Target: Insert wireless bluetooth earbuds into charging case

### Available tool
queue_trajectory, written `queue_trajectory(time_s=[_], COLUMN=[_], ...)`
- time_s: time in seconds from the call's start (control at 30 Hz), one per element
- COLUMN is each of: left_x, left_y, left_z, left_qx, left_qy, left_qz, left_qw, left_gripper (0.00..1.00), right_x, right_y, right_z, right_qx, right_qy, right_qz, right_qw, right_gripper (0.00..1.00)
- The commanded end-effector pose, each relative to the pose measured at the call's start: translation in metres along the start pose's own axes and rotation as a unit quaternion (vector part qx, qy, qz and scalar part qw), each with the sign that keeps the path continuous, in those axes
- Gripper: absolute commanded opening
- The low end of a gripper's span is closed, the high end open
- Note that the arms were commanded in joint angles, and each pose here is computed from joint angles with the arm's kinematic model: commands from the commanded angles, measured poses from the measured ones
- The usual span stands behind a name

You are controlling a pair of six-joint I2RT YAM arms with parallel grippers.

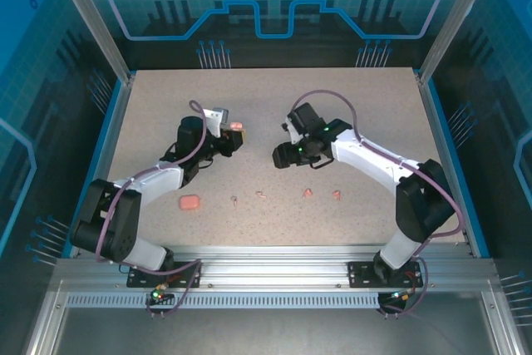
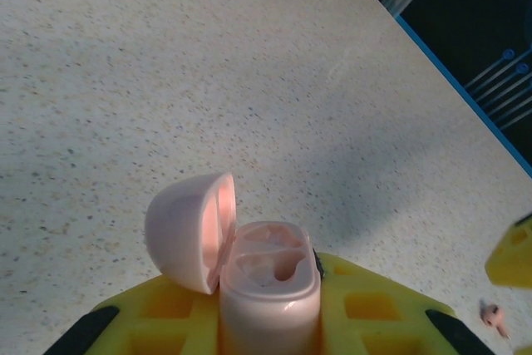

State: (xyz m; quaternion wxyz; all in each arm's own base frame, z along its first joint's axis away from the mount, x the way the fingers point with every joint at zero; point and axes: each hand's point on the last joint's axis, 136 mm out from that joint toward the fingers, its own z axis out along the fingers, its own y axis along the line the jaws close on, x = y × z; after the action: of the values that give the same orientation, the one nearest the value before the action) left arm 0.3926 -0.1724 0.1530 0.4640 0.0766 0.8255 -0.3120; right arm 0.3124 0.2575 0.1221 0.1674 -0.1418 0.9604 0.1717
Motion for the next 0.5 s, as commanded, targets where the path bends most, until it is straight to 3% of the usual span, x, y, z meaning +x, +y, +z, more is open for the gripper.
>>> queue_trajectory(time_s=[0.0,0.47], left_x=[-0.017,-0.026], left_y=[-0.001,0.003], left_z=[-0.007,-0.024], left_qx=[-0.018,-0.048], left_qy=[-0.057,-0.119], left_qz=[0.021,0.039], left_qw=[0.998,0.991], left_gripper=[0.0,0.0], right_x=[0.013,0.011], right_y=[0.003,0.03], right_z=[0.01,0.013], right_qx=[0.021,0.049], right_qy=[0.017,0.024], right_qz=[-0.018,-0.074], right_qw=[0.999,0.996], right_gripper=[0.67,0.67])
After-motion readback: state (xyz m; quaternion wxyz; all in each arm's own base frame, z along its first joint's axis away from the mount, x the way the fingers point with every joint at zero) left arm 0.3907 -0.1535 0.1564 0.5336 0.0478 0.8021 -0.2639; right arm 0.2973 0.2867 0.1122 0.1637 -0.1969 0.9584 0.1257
